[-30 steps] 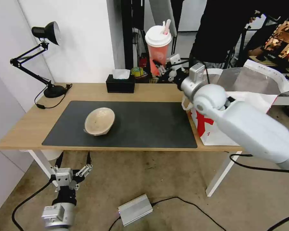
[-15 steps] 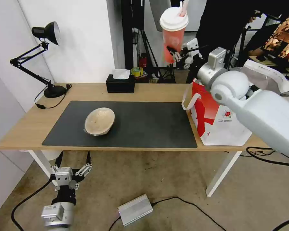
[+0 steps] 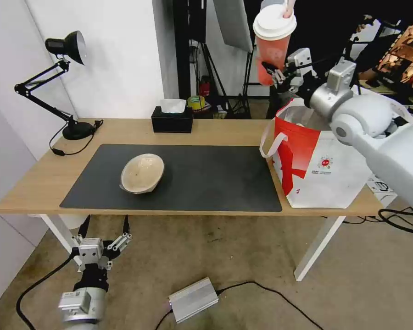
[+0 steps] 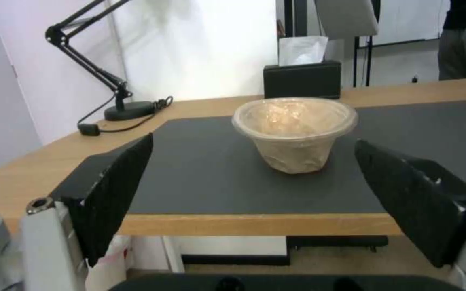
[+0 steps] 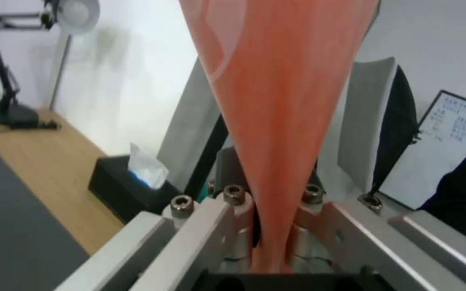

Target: Pick up the trash from the table and place it into the takeout bag.

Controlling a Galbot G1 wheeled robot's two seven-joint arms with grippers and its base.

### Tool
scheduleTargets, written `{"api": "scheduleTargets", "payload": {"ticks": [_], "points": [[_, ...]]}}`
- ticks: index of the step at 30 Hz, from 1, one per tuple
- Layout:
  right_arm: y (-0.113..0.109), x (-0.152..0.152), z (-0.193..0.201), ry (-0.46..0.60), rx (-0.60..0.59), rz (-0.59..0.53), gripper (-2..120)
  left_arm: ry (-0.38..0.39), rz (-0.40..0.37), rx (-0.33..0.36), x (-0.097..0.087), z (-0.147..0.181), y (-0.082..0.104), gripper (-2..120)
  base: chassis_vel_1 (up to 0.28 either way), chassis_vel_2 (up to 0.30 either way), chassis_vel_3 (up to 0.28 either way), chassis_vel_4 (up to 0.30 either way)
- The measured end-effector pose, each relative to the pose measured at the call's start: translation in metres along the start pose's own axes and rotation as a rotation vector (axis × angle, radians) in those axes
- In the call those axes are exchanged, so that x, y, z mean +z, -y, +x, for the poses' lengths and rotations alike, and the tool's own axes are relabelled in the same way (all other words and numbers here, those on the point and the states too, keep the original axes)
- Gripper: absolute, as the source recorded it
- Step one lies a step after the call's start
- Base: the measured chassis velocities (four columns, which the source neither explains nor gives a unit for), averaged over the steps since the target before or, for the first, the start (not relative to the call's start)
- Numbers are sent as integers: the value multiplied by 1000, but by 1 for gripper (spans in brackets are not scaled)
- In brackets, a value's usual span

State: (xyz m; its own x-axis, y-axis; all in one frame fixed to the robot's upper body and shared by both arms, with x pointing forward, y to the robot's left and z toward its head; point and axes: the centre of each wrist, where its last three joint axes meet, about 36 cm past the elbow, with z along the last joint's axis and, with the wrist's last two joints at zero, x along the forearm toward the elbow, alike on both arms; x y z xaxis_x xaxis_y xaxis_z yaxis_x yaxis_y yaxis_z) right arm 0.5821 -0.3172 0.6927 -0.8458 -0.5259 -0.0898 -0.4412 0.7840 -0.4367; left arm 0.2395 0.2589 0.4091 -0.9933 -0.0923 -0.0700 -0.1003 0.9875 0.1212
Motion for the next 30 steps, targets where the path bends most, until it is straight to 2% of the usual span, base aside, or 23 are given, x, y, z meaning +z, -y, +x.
{"api": "scheduleTargets", "payload": {"ticks": [7, 16, 30], "points": [[29, 8, 16, -23, -58, 75, 3, 0, 0, 0, 0, 0, 0, 100, 0, 0, 0, 0], [61, 27, 32, -64, -60, 128, 3, 1, 1, 0, -1, 1, 0, 100, 0, 0, 0, 0], [96, 42, 50, -129, -91, 179, 3, 4, 3, 2, -1, 1, 0, 100, 0, 0, 0, 0]]}}
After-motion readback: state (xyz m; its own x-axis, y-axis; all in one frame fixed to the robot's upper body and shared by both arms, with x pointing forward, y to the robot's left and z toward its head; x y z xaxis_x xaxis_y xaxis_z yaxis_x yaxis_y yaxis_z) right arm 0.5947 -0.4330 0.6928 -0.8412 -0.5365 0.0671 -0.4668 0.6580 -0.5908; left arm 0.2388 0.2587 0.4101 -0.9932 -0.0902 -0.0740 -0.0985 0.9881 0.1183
